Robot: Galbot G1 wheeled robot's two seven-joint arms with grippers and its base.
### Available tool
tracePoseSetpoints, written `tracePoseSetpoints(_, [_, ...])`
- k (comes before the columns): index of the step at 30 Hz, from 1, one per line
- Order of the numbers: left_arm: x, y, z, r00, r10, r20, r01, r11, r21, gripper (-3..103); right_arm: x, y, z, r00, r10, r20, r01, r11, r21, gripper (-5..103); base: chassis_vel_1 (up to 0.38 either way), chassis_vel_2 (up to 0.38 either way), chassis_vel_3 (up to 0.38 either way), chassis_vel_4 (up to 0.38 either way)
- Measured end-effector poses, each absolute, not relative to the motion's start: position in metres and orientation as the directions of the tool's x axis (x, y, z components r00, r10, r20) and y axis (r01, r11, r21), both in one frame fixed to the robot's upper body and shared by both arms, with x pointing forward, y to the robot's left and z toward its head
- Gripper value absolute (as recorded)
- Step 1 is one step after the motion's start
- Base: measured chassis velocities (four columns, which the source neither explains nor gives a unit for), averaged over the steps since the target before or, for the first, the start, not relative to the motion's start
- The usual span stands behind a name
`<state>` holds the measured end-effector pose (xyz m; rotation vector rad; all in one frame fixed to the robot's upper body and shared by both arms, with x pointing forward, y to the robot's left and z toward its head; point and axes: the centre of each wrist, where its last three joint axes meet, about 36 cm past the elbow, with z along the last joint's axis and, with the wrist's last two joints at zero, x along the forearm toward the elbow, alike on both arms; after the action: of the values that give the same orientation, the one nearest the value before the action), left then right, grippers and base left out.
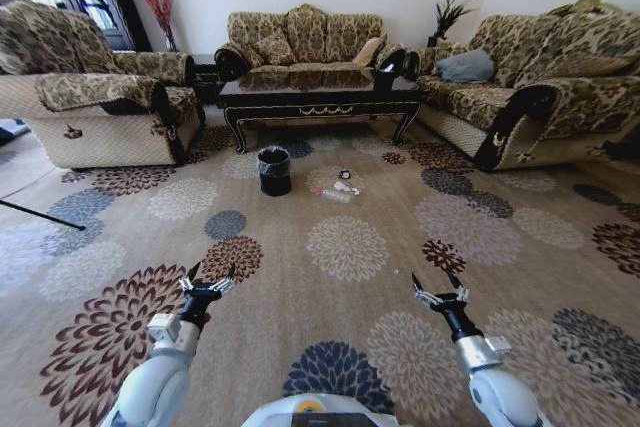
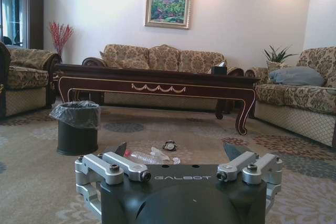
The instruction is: Move to the front of the table and pick up the trash from the floor, then place it into the trash bin.
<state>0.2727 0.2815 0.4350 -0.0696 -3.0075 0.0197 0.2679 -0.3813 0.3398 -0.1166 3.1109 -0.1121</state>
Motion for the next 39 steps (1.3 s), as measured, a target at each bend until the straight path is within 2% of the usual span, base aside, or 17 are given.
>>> tracePoseSetpoints(29, [0.2738, 0.2779, 0.4356, -0.991, 0.038, 0.131, 0.038, 0.999, -0.005, 100, 0.2692, -0.3819, 0.341, -0.997, -0.079, -0.027, -0.077, 0.995, -0.071, 100, 0.0, 0.0, 0.0, 0.0])
tracePoseSetpoints(39, [0.2748, 0.2774, 0.4306, -0.997, 0.012, 0.077, 0.011, 1.0, -0.013, 100, 0.2668, -0.3802, 0.335, -0.993, -0.113, -0.043, -0.11, 0.992, -0.057, 100, 0.0, 0.0, 0.0, 0.0])
